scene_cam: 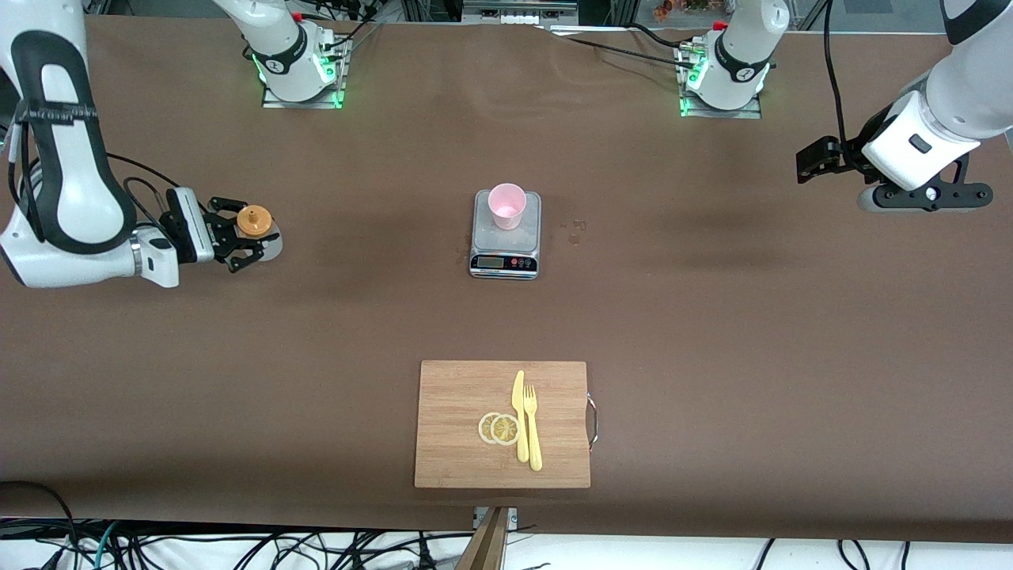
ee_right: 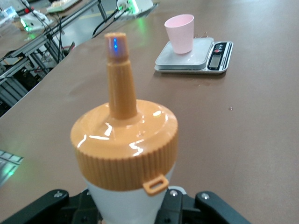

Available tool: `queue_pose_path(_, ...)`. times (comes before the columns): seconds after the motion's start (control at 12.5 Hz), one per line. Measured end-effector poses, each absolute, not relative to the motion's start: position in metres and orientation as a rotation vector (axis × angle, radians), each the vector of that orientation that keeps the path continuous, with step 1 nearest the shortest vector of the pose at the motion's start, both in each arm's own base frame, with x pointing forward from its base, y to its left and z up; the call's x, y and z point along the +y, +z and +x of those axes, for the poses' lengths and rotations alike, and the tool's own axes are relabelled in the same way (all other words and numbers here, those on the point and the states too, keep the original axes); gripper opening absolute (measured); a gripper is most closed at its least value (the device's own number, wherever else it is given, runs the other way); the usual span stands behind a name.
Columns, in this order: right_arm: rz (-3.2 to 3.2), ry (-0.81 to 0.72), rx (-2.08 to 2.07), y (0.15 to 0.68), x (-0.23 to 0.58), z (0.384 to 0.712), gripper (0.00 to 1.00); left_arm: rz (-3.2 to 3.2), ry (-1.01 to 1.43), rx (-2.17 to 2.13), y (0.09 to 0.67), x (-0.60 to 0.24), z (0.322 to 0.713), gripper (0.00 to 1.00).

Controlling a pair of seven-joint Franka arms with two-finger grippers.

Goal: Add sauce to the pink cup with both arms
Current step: 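Carry the sauce bottle away from the scale with the right gripper, then lower the sauce bottle upright onto the table with the right gripper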

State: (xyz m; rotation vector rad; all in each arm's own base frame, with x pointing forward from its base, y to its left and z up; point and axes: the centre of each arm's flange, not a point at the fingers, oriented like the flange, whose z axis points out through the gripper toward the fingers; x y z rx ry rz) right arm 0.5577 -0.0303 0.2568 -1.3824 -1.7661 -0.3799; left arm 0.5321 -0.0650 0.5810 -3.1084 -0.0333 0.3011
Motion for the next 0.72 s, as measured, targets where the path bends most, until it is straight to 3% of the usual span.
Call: queue_pose_path(0.72, -1.296, -0.511, -1.670, 0.191, -0.035, 0.558, 0.31, -3.109, 0.301, -0.034, 0.581, -0.065, 0.532, 1.00)
